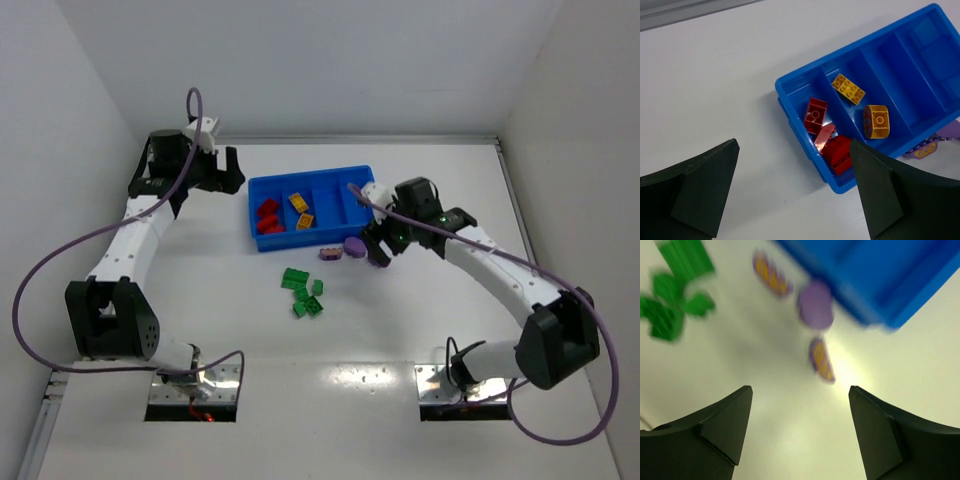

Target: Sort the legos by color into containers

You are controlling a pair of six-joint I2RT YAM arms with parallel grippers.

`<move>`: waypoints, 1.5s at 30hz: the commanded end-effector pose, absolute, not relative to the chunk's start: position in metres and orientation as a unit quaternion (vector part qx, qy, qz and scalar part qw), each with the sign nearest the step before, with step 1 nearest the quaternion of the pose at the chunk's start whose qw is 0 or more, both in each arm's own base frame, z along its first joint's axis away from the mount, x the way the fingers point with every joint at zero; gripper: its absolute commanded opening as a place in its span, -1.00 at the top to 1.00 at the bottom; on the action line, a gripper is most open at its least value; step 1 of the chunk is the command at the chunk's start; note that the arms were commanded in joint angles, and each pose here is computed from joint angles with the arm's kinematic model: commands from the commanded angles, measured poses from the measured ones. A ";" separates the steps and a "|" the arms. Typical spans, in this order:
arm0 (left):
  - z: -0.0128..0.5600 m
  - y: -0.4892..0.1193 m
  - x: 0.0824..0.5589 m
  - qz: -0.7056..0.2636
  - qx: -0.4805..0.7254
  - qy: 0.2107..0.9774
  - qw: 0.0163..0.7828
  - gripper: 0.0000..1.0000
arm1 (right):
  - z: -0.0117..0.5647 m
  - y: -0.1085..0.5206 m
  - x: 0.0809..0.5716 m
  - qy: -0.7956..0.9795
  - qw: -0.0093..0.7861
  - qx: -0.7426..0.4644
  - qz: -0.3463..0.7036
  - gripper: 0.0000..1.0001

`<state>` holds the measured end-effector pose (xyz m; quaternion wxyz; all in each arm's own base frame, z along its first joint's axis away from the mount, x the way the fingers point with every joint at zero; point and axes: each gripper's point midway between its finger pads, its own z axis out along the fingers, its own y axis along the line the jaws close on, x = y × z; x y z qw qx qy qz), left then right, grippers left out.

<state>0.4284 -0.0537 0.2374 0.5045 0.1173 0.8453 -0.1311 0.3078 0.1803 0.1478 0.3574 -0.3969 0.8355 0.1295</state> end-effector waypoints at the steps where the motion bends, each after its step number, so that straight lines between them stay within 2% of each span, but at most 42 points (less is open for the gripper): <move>1: 0.264 -0.067 0.438 -0.151 0.136 0.821 0.533 -1.00 | 0.092 0.151 0.281 0.856 0.282 -0.419 0.107 -0.58; 9: 0.259 -0.065 0.436 -0.141 0.152 0.824 0.528 -1.00 | 0.051 0.132 0.312 0.871 0.246 -0.420 0.066 -0.58; 21: 0.248 -0.053 0.425 -0.102 0.169 0.834 0.516 -1.00 | 0.024 0.155 0.341 0.861 0.228 -0.446 0.086 -0.58; 24: 0.244 -0.051 0.424 -0.096 0.169 0.836 0.513 -1.00 | 0.015 0.158 0.340 0.862 0.216 -0.450 0.089 -0.40; 25: 0.244 -0.051 0.424 -0.093 0.173 0.835 0.513 -1.00 | 0.015 0.160 0.339 0.861 0.216 -0.451 0.093 -0.21; 28: 0.243 -0.049 0.425 -0.089 0.171 0.836 0.513 -1.00 | 0.009 0.160 0.340 0.861 0.209 -0.455 0.093 0.14; 33: 0.240 -0.049 0.426 -0.090 0.170 0.839 0.509 -1.00 | 0.004 0.160 0.333 0.855 0.193 -0.472 0.092 0.53; 34: 0.240 -0.049 0.426 -0.090 0.170 0.839 0.509 -1.00 | 0.013 0.161 0.336 0.852 0.206 -0.472 0.091 0.69; 37: 0.235 -0.049 0.427 -0.090 0.170 0.842 0.505 -1.00 | 0.032 0.161 0.323 0.850 0.203 -0.474 0.105 0.77; 41: 0.236 -0.051 0.429 -0.099 0.164 0.842 0.504 -1.00 | 0.109 0.173 0.320 0.835 0.275 -0.458 0.134 0.86; 42: 0.236 -0.051 0.431 -0.099 0.164 0.842 0.504 -1.00 | 0.142 0.179 0.331 0.825 0.316 -0.448 0.133 0.86; 45: 0.237 -0.057 0.434 -0.104 0.164 0.840 0.506 -1.00 | 0.174 0.197 0.354 0.828 0.337 -0.419 0.159 0.88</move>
